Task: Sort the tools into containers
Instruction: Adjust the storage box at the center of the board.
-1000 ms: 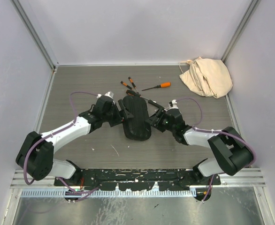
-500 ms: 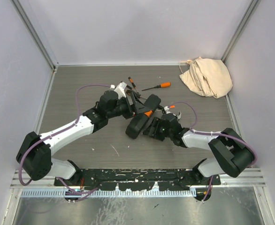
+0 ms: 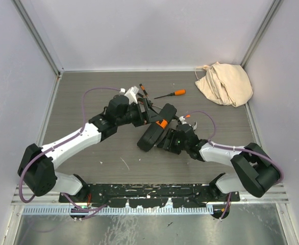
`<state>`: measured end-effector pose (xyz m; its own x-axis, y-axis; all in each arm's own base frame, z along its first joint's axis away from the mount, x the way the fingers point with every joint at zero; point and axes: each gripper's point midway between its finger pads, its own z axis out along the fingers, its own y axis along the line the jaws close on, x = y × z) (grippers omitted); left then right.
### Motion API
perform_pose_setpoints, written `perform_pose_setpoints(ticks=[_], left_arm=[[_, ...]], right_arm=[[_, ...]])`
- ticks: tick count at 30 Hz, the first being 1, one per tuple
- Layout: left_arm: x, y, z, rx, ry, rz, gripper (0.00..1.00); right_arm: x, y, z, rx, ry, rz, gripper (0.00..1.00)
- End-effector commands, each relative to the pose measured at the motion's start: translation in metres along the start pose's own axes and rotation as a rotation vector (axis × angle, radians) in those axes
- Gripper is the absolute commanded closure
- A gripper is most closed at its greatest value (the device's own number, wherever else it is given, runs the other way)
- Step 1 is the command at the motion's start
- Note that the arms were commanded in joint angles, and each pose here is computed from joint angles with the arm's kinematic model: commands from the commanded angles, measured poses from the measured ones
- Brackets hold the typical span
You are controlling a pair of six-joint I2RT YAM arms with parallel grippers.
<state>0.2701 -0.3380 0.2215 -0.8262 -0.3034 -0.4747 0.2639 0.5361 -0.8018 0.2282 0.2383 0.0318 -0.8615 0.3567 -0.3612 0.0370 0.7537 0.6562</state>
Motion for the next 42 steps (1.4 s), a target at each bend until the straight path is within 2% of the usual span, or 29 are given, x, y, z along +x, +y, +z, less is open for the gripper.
perform_pose_setpoints(ticks=[1,9,16,21,30,35,42], left_arm=[[-0.03,-0.027,-0.014,0.004,-0.055,0.156,0.21],[-0.032,0.006,-0.01,-0.178,0.048,0.373,0.19],[-0.025,0.021,-0.007,-0.199,0.08,0.421,0.14],[-0.021,0.022,-0.006,-0.179,0.089,0.431,0.13],[-0.041,0.023,0.015,-0.24,0.12,0.507,0.14],[-0.039,0.03,0.021,-0.293,0.166,0.56,0.14],[-0.015,0.049,0.009,-0.38,0.203,0.646,0.05]], right_arm=[[-0.007,-0.008,-0.007,0.046,-0.04,-0.026,0.42],[-0.019,0.0,-0.018,0.022,-0.096,-0.039,0.4],[-0.041,0.009,-0.042,0.003,-0.206,-0.004,0.39],[-0.055,0.014,-0.059,-0.003,-0.274,0.027,0.35],[-0.062,0.021,-0.059,0.011,-0.255,0.124,0.28],[-0.072,0.011,-0.069,0.036,-0.32,0.183,0.22],[-0.085,-0.004,-0.081,0.063,-0.349,0.222,0.2]])
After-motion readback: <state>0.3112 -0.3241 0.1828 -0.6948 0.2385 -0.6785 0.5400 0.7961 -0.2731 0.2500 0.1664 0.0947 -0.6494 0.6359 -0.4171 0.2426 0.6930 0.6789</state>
